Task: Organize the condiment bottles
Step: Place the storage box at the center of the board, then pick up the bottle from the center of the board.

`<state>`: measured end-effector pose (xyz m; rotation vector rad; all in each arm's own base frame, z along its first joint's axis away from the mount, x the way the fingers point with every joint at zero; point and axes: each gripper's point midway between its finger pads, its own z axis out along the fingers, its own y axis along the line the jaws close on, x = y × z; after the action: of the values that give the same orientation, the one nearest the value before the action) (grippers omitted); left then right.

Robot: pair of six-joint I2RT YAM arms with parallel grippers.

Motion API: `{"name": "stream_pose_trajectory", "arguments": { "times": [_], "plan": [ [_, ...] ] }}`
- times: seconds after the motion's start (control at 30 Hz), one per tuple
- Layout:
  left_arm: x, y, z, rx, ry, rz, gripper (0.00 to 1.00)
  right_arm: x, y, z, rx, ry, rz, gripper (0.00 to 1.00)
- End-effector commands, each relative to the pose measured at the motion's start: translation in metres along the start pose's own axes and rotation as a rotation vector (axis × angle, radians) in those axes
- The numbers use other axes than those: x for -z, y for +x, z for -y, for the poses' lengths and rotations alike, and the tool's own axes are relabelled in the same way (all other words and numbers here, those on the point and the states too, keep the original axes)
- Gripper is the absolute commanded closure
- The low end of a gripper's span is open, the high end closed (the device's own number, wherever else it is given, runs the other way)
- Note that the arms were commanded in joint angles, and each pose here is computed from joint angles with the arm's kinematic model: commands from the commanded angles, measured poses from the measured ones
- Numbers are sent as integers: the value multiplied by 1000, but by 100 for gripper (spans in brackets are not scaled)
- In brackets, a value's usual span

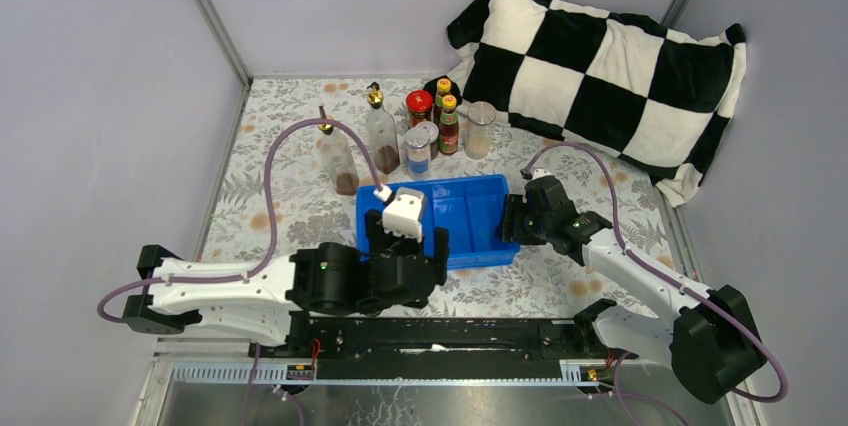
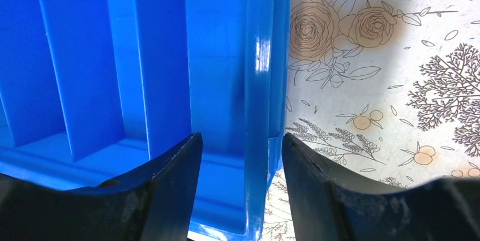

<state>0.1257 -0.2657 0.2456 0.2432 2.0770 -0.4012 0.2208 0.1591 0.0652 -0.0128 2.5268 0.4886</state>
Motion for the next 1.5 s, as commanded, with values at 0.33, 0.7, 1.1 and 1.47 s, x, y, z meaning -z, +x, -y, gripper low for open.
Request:
{"name": "stream_pose_trajectory", "arguments": {
  "times": [0.33,0.7,1.1,1.47],
  "plan": [
    [-61,-84,-24,34,-9,57,1,51,-49,-28,51,-62,146,26],
    [-101,-126,-177,208,-361,90,11,79,-68,-43,86,-112,191,26],
    [-99,-98,-226,174,-543,58,16,67,-59,-42,99,-121,163,26],
    [-131,-101,-262,195,-561,71,22,59,-52,-41,105,-127,142,26]
  ]
}}
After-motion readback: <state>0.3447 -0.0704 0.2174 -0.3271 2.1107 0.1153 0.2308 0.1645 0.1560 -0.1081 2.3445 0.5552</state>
